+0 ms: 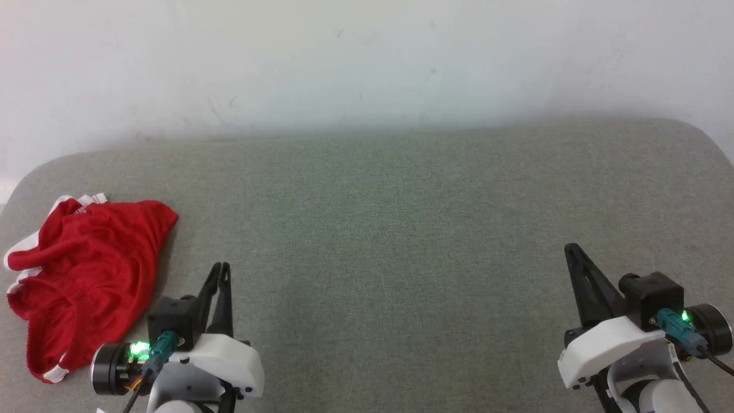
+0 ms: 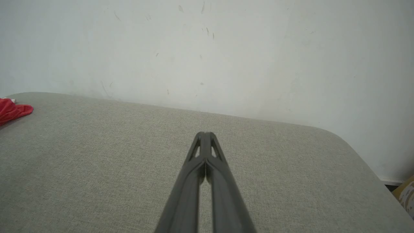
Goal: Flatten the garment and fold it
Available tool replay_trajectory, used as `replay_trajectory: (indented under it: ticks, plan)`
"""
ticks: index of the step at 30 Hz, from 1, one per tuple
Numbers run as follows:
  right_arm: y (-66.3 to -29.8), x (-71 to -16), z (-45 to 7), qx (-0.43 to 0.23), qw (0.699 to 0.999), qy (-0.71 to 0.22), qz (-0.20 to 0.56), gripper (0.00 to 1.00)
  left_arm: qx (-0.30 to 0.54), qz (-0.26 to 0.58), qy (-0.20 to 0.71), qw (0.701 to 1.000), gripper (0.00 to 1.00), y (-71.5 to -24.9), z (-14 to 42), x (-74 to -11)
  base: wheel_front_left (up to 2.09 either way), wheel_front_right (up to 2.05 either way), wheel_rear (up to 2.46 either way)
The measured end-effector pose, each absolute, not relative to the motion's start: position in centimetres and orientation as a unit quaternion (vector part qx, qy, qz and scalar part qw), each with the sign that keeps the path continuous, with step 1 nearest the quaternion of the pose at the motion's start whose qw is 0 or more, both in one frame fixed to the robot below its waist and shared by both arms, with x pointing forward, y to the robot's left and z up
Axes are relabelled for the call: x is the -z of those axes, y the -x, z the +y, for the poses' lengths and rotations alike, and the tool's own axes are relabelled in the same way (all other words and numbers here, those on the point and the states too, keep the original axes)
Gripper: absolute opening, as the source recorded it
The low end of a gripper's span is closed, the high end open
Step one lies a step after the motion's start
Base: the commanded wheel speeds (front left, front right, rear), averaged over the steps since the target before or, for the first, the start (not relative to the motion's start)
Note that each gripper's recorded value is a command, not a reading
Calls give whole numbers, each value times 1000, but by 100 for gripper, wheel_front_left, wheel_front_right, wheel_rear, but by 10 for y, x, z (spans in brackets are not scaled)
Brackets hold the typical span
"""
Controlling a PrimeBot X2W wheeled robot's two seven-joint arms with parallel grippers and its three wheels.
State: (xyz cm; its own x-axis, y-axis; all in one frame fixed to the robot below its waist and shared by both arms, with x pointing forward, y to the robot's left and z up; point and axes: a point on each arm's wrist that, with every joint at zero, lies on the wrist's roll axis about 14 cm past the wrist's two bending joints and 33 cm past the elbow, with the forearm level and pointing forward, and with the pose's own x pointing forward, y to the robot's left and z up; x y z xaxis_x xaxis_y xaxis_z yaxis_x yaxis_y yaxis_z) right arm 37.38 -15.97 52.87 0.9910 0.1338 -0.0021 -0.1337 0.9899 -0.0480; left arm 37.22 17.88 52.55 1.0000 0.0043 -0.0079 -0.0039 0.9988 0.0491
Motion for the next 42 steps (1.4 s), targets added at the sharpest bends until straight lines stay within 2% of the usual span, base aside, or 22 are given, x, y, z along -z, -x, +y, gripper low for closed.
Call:
replay_trajectory:
  ticks: [22,42]
  plan:
    - [-377,-535,-166,-58,998,12,-19,100,-12,-12,-26,1000,100,-372,178,-530,0,0,0]
    - [-394,-540,-134,-105,994,4,-40,100,-77,-41,-36,995,100,-361,210,-543,0,0,0]
